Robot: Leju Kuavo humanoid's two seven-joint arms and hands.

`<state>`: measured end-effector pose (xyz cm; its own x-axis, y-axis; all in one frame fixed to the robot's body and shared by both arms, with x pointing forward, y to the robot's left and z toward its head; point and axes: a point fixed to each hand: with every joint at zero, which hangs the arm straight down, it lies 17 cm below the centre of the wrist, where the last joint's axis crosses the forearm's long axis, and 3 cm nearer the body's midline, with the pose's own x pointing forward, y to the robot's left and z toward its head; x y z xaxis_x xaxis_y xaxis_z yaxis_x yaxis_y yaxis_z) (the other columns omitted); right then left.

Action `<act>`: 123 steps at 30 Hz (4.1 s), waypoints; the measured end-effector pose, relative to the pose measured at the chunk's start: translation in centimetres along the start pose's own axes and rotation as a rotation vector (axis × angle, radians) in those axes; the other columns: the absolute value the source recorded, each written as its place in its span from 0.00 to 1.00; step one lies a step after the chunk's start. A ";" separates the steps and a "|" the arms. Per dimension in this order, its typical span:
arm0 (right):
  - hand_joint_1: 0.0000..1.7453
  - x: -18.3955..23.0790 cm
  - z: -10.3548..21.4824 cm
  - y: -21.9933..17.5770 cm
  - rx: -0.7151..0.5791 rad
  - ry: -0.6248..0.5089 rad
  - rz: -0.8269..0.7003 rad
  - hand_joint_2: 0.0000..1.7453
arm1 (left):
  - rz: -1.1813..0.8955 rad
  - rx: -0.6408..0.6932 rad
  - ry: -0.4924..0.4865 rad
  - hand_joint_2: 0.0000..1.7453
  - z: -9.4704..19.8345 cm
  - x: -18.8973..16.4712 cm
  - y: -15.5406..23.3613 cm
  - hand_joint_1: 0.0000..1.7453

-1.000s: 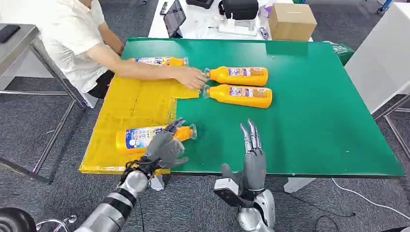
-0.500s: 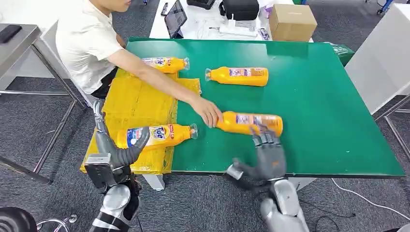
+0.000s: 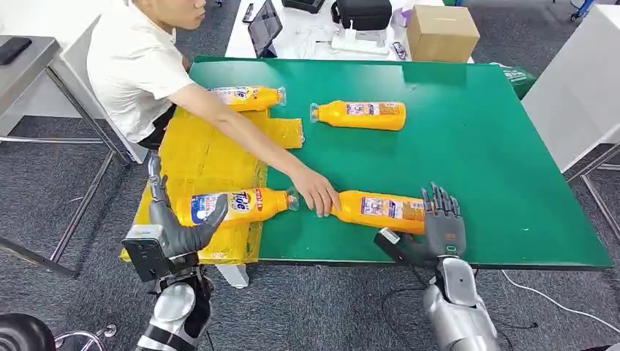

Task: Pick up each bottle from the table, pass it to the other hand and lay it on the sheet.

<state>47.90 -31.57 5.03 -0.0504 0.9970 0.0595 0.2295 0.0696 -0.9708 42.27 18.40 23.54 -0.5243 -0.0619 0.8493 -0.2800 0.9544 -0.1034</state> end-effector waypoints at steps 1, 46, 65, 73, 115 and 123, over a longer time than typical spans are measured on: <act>0.00 -0.1 -0.2 0.0 0.002 0.001 0.000 1.00 | 0.002 -0.004 0.001 1.00 0.1 0.0 -0.2 0.00; 1.00 5.1 -2.0 2.8 0.114 -0.066 -0.618 1.00 | 0.449 -0.159 0.445 1.00 3.4 -5.3 -7.6 0.00; 1.00 15.1 -1.1 -4.2 -0.074 -0.150 -1.076 1.00 | 0.658 -0.304 0.720 1.00 11.2 -8.2 -11.7 0.00; 1.00 20.5 0.1 -4.4 0.001 -0.252 -1.123 1.00 | 0.695 -0.322 0.688 1.00 10.5 -6.9 -12.3 0.00; 0.00 34.3 11.4 -0.8 0.402 -0.552 -1.249 0.00 | 0.624 -0.043 0.501 1.00 4.0 -7.9 -5.6 1.00; 0.00 27.2 13.2 1.1 0.274 -0.379 -1.141 0.00 | 0.322 0.013 0.386 1.00 0.8 -8.9 -0.6 1.00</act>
<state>33.94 -4.80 2.48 -0.3775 0.2936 0.8783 -0.3403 0.8381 -0.4264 46.46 18.18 15.59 -0.2504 0.3499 0.9027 -0.1639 0.9036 -0.3958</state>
